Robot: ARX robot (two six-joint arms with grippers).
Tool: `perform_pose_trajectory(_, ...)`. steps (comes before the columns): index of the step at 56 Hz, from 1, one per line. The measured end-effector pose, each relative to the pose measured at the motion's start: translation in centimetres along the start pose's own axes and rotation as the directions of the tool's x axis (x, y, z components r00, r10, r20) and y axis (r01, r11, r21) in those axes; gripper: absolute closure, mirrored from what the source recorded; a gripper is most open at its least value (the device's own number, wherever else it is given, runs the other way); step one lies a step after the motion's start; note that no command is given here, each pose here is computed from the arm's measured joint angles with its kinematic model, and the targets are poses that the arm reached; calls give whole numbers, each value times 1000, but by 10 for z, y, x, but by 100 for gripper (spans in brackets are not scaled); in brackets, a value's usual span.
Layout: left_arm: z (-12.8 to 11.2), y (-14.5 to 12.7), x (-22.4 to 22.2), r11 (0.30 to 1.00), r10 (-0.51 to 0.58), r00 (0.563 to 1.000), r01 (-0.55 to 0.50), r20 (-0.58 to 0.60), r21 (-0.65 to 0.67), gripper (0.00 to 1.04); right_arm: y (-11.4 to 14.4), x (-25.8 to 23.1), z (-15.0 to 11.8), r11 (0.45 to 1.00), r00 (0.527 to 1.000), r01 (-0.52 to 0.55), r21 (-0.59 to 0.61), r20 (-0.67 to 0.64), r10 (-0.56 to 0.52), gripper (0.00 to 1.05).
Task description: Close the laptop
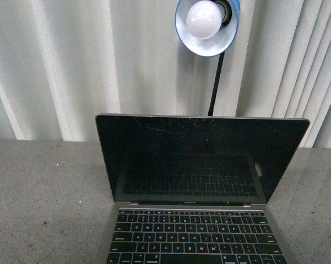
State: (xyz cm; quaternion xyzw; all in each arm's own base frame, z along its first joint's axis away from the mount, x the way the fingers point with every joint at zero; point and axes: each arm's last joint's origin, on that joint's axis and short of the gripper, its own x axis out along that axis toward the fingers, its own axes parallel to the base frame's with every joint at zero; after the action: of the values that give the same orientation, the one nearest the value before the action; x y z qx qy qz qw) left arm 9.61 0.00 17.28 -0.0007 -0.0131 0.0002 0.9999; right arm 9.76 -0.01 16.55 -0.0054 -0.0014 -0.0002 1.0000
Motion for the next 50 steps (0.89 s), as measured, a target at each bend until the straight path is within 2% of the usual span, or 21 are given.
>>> perform_pose_trajectory(50, 0, 0, 0, 1000, 0, 1000, 0, 0, 0, 7, 0, 0, 0, 1000, 1000, 0, 0, 0, 0, 7)
